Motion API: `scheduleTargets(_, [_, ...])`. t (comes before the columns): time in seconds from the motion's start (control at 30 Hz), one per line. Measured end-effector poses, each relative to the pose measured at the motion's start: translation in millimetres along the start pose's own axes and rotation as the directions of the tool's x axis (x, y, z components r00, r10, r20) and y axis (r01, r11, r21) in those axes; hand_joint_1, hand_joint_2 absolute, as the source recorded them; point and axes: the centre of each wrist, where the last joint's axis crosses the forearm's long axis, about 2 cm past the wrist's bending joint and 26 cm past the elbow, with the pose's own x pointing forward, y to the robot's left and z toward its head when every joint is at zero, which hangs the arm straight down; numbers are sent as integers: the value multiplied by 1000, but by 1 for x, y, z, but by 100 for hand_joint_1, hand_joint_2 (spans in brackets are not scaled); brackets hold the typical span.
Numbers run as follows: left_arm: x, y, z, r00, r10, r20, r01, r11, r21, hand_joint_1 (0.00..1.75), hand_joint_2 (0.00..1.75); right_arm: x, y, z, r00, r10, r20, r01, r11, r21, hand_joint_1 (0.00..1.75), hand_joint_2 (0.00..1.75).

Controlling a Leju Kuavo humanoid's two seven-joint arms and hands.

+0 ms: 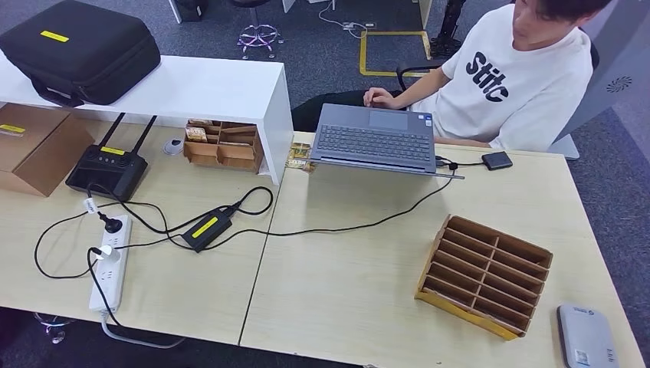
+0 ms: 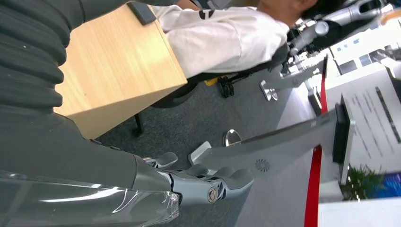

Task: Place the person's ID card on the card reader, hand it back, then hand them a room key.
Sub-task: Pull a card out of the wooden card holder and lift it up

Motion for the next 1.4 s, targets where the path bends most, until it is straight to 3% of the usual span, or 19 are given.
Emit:
scheduleTargets(0.3, [-2,0,0,1000,27,0,-27,1000,0,0,175,1,-61,35,994,-82,66,93,976,-198,0,175])
scheduleTargets(0.5, [-3,-1,0,999,43,3,-43,999,2,0,175,7,-98,62,991,-33,131,75,940,-333,0,175])
scheduleTargets(0.83, [-2,-3,0,999,42,2,-42,999,6,0,175,16,-140,103,982,50,185,61,832,-551,0,175])
scheduleTargets(1.07, [-2,-4,0,999,44,2,-44,999,8,0,175,14,-152,123,982,35,185,93,764,-639,0,175])
scheduleTargets(1.23, [-1,-5,0,999,46,2,-46,999,6,0,175,-5,-156,148,989,-8,148,112,694,-711,0,175])
scheduleTargets(1.4, [0,-7,0,999,34,3,-34,999,3,0,175,-48,-154,194,995,-84,59,100,672,-734,0,175])
